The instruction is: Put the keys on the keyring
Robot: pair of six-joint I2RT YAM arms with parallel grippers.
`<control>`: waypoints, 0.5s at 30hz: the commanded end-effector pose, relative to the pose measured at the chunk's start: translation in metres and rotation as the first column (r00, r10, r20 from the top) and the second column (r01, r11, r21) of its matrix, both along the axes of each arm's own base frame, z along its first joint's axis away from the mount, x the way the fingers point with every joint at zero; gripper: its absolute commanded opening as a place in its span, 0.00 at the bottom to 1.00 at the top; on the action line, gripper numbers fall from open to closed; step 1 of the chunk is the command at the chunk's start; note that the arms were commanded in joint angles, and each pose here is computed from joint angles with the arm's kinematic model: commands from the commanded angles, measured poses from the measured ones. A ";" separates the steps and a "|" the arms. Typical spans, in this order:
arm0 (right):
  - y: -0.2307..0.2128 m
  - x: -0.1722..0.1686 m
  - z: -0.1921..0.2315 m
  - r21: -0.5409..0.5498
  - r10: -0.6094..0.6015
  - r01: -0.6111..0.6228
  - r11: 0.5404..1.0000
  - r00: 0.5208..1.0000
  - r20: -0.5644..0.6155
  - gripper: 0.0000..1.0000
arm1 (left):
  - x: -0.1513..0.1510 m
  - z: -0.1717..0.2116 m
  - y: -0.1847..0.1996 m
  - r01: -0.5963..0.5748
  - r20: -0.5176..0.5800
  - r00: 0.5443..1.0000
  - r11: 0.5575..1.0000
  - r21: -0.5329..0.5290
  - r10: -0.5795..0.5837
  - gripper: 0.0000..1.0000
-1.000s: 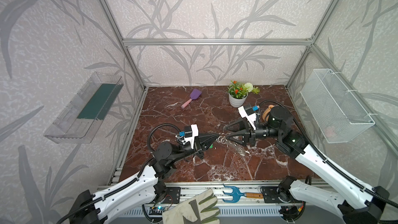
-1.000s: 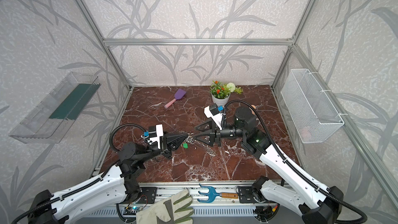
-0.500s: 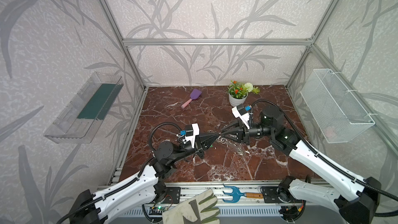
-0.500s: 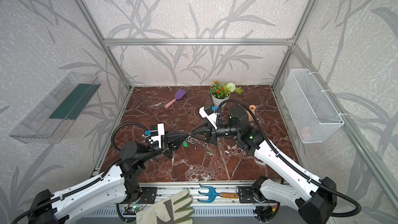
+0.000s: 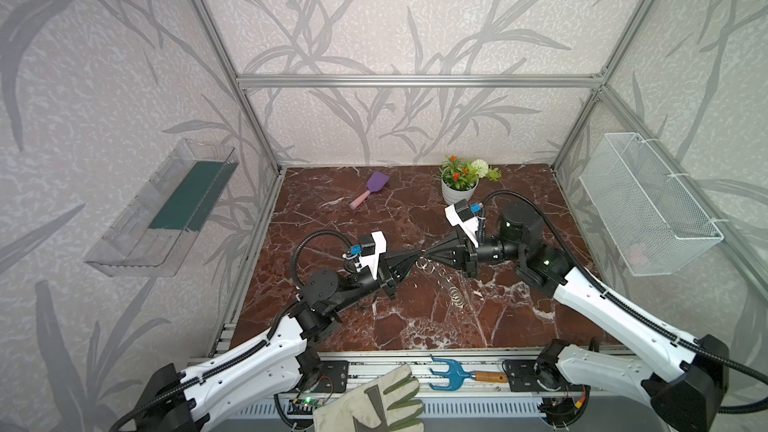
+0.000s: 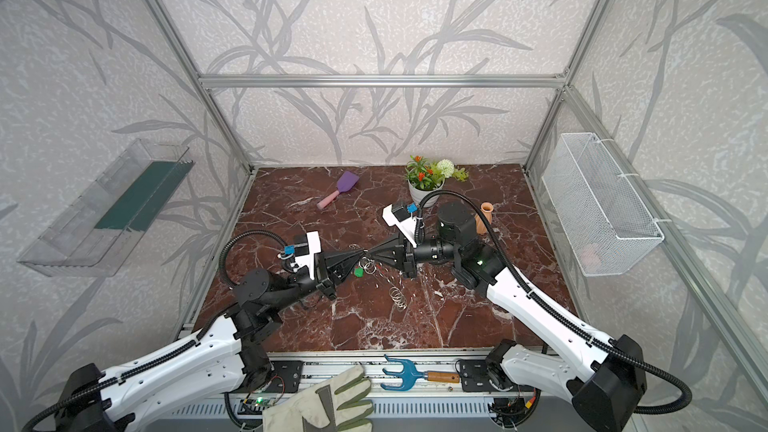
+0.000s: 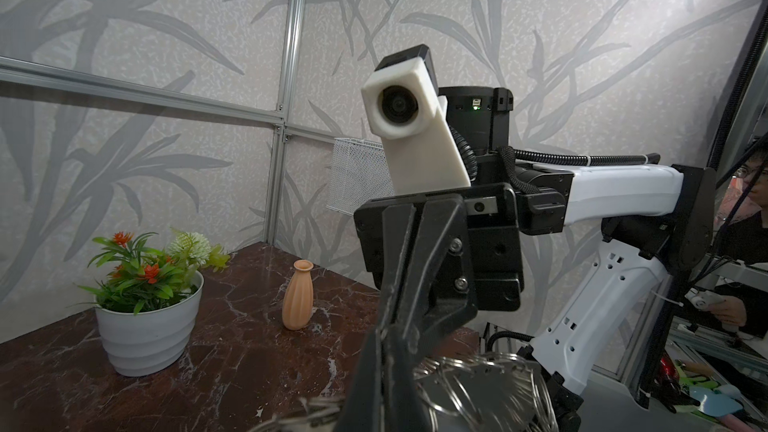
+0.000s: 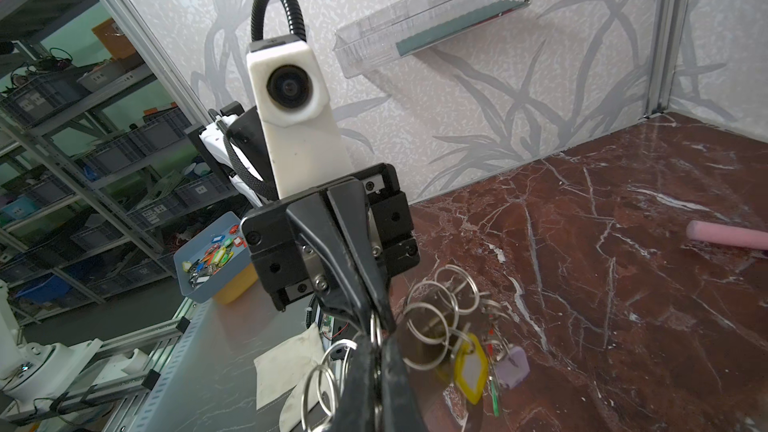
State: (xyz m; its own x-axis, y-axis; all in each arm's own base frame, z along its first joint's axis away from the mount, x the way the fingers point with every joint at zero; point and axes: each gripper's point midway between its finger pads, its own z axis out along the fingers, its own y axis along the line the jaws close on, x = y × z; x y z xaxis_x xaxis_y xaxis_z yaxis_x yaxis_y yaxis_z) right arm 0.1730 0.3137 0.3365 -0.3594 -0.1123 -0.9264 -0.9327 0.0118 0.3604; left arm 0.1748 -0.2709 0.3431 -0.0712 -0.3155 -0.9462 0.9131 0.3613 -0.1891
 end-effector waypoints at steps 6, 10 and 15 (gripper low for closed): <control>0.004 0.010 -0.024 -0.061 -0.023 0.023 0.998 1.000 0.005 0.00 | 0.005 0.008 -0.001 -0.006 -0.044 0.999 0.992 0.123 0.011 0.00; 0.004 0.015 -0.025 -0.071 -0.036 0.037 0.997 0.999 0.023 0.00 | 0.007 -0.005 0.000 0.018 -0.106 0.994 0.975 0.223 0.006 0.07; 0.006 0.018 -0.030 -0.087 -0.030 0.033 0.996 0.999 0.034 0.00 | 0.001 -0.012 0.006 0.051 -0.137 0.991 0.940 0.337 -0.004 0.30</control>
State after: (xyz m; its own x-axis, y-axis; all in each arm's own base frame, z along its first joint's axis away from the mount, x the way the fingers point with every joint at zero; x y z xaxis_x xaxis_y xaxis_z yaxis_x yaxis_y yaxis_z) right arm 0.1920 0.3175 0.3030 -0.3686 -0.1756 -0.9129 -0.9295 0.0861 0.3587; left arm 0.1889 -0.2683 0.3294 -0.2067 -0.0535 -0.9769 0.8759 0.4349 -0.2091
